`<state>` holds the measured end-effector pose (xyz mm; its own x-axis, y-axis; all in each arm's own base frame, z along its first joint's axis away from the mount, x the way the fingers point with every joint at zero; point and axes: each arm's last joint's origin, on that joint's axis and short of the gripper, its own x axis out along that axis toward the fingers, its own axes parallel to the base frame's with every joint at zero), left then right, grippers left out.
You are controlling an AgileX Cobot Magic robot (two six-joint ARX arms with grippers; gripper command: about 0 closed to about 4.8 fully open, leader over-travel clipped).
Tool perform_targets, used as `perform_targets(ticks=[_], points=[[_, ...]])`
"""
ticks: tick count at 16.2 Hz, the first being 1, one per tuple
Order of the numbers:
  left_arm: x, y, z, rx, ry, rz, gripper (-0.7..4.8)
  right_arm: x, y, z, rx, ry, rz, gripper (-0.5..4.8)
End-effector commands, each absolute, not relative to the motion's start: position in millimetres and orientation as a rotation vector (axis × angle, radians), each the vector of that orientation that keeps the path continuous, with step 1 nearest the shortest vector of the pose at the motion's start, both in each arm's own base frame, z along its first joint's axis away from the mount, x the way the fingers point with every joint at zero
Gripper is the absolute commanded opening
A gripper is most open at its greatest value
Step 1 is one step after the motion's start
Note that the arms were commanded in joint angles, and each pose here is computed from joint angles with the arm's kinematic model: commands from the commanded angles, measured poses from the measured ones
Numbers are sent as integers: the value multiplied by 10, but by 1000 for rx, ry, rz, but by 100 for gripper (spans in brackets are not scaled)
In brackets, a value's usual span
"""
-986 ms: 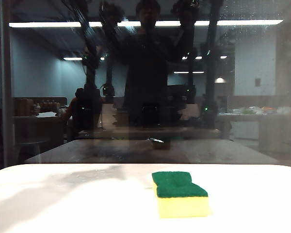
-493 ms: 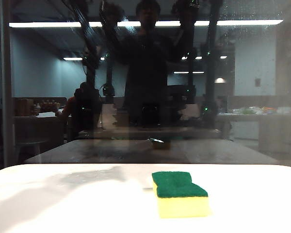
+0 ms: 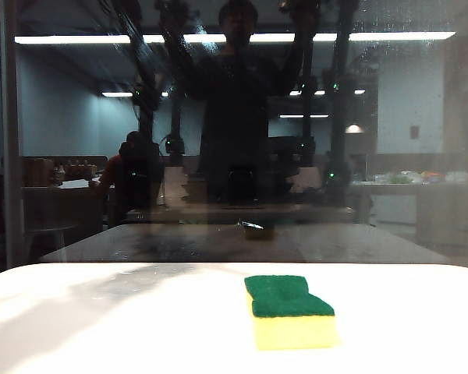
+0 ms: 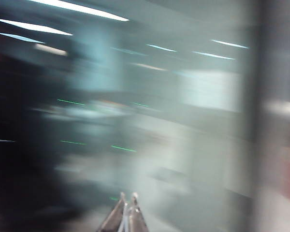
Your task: Reach upward to find where there is water on the glass, pick up the sponge from the table, dry the water, and finally place the sponge back on the table.
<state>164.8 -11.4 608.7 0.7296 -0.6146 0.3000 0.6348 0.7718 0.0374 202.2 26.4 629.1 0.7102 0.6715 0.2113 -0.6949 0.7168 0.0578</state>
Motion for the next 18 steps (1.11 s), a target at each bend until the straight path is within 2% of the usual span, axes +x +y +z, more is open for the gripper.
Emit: perform_targets(ticks=[1,3,7,13,14,18], points=[[1663,-29,6110,0,-378,-333,-6,2015,171,6342,178,-263,396,-2],[1678,17,6104,45,-384,-159,-6,2026,139,6342,194,-275,281,-2],[1691,44,6079,107,-359,-53,-6,2045,67,6303,106,-259,8,-2],[1696,43,6066,107,-344,-59,-6,2047,54,6276,88,-231,-39,-2],[1699,33,6053,111,-332,-92,-6,2047,54,6276,88,-231,-39,-2],[1701,-66,5942,138,-229,-459,-6,1998,55,6292,87,-239,-29,-1]])
